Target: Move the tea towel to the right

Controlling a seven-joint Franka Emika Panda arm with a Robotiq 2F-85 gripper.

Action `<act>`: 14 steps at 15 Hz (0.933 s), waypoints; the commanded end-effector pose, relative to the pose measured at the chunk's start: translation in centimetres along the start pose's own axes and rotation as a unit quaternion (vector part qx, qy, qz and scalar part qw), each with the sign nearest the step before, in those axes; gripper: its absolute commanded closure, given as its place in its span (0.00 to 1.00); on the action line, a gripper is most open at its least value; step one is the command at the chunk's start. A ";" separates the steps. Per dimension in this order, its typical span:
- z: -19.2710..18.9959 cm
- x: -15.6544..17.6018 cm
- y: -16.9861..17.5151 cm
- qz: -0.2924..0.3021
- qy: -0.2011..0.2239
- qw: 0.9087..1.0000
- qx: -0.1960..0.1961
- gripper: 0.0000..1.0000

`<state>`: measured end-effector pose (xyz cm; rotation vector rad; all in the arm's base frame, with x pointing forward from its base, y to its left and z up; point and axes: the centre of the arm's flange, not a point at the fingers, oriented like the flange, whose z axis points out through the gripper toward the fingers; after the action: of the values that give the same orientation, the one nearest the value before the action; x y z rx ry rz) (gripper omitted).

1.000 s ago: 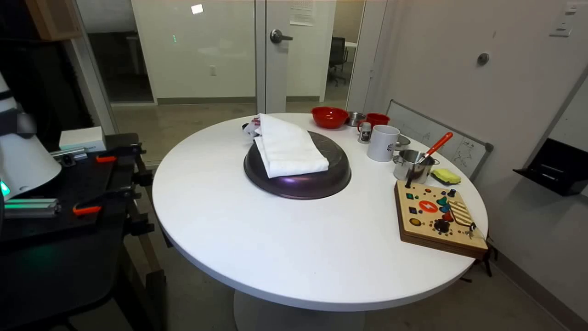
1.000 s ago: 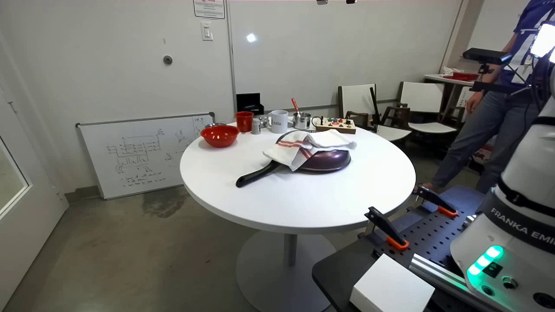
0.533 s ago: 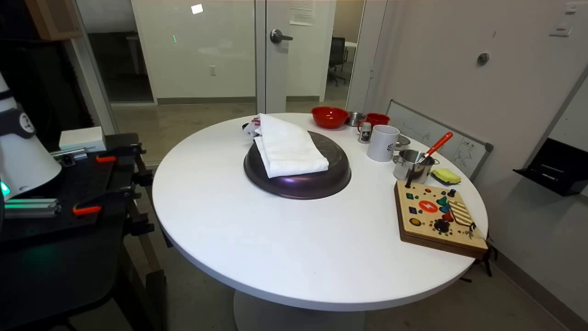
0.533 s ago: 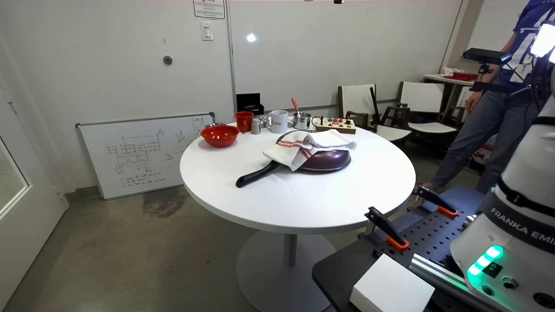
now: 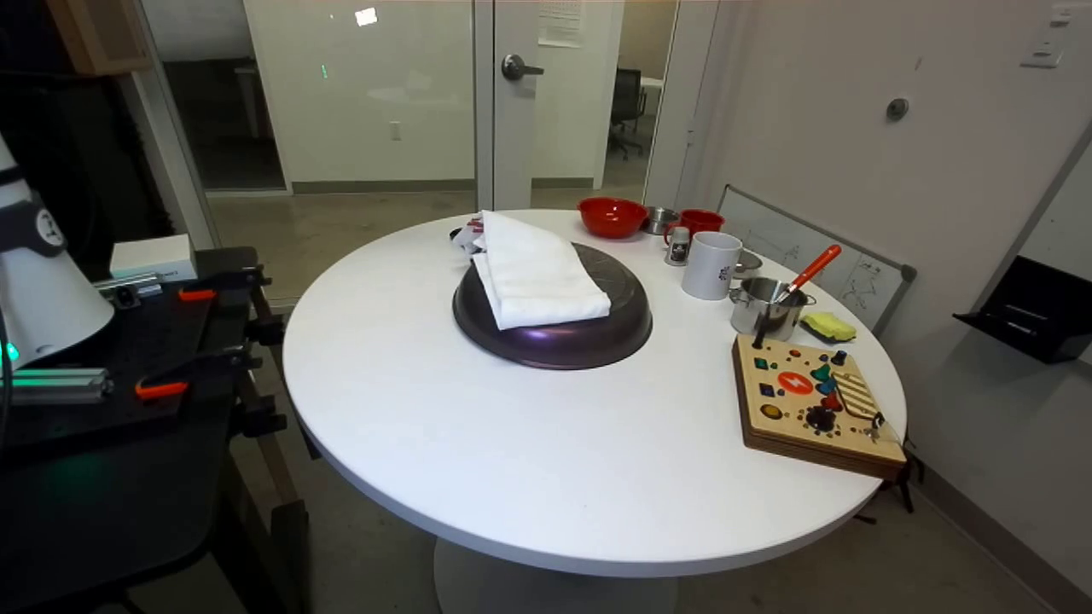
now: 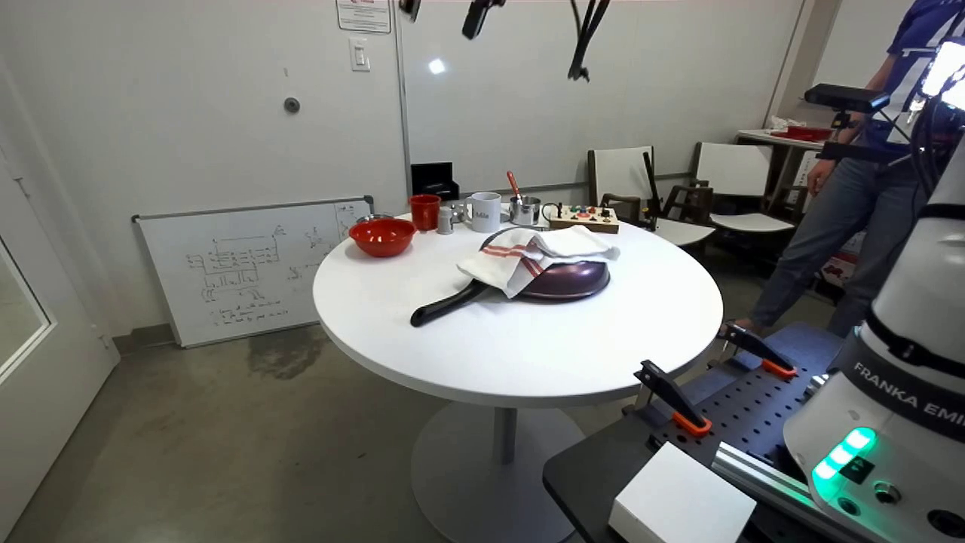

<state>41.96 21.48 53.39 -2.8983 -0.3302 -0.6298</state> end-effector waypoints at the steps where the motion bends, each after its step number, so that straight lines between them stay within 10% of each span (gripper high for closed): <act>1: 7.9 0.7 -4.2 -0.033 -0.045 0.998 0.001 0.00; 14: 16.9 1.7 -13.4 -0.190 -0.164 0.948 -0.197 0.00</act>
<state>45.58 35.22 40.80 -3.2735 -0.8881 -0.3613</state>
